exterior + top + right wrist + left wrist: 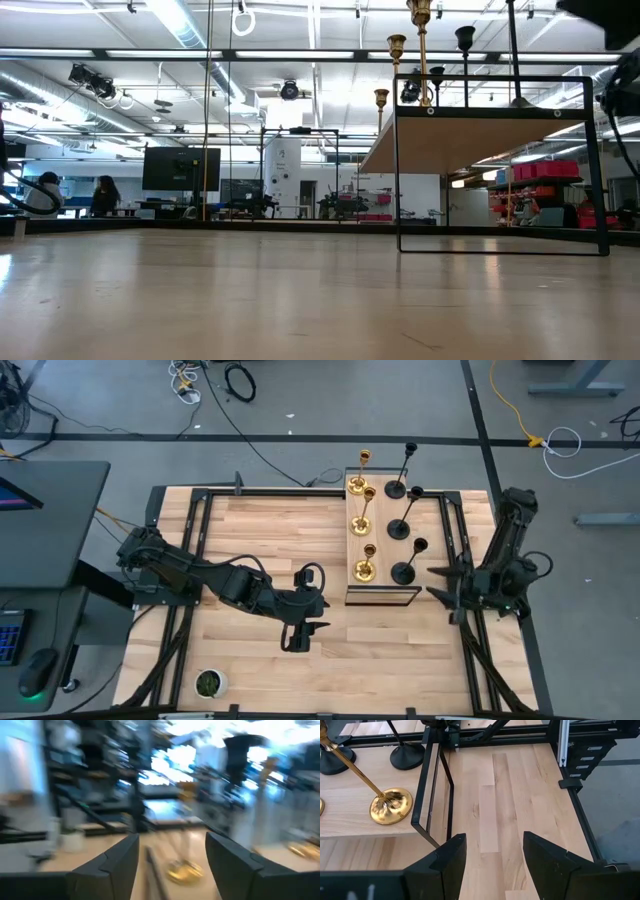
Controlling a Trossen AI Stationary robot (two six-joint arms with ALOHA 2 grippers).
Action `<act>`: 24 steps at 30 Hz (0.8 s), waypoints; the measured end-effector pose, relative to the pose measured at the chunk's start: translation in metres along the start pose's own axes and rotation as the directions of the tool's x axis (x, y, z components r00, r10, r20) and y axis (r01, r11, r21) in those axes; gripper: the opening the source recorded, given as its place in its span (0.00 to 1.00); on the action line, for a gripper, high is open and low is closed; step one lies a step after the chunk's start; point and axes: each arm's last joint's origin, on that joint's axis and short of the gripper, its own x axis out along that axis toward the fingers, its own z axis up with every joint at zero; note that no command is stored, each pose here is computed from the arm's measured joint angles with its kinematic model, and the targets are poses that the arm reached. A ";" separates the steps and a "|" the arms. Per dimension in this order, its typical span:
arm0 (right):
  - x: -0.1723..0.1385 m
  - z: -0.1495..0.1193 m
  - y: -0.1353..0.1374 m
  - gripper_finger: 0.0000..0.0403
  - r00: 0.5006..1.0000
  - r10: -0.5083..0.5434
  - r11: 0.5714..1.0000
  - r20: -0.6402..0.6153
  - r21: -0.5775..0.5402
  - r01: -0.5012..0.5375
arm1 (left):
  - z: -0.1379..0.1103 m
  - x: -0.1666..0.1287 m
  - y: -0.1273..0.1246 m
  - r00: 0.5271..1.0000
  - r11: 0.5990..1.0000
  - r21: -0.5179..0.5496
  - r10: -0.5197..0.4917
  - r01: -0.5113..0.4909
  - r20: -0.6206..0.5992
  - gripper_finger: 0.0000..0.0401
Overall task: Pick & Place candle stick holders
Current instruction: Return to Home Position
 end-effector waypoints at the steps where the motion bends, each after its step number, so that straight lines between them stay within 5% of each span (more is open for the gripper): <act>1: -0.001 0.001 0.001 0.56 0.998 0.050 0.999 0.026 -0.002 -0.050 | 0.000 0.000 0.000 1.000 1.000 0.002 0.000 0.000 0.000 0.49; 4: -0.001 0.000 0.002 0.54 0.988 0.136 0.991 0.076 -0.009 -0.136 | 0.000 0.000 0.001 1.000 1.000 0.006 0.002 -0.002 0.000 0.49; 11: -0.006 -0.029 -0.015 0.54 0.984 0.136 0.990 0.114 0.021 -0.139 | 0.000 0.000 0.001 1.000 1.000 0.002 0.002 -0.002 0.000 0.49; 18: -0.010 -0.014 -0.031 0.53 0.942 0.213 0.975 0.261 0.007 -0.222 | 0.000 0.001 0.003 1.000 1.000 -0.002 0.008 -0.008 0.000 0.49; 24: -0.013 -0.031 -0.023 0.53 0.883 0.407 0.911 0.232 -0.036 -0.411 | 0.001 0.001 0.004 1.000 0.999 0.041 0.013 -0.013 0.002 0.49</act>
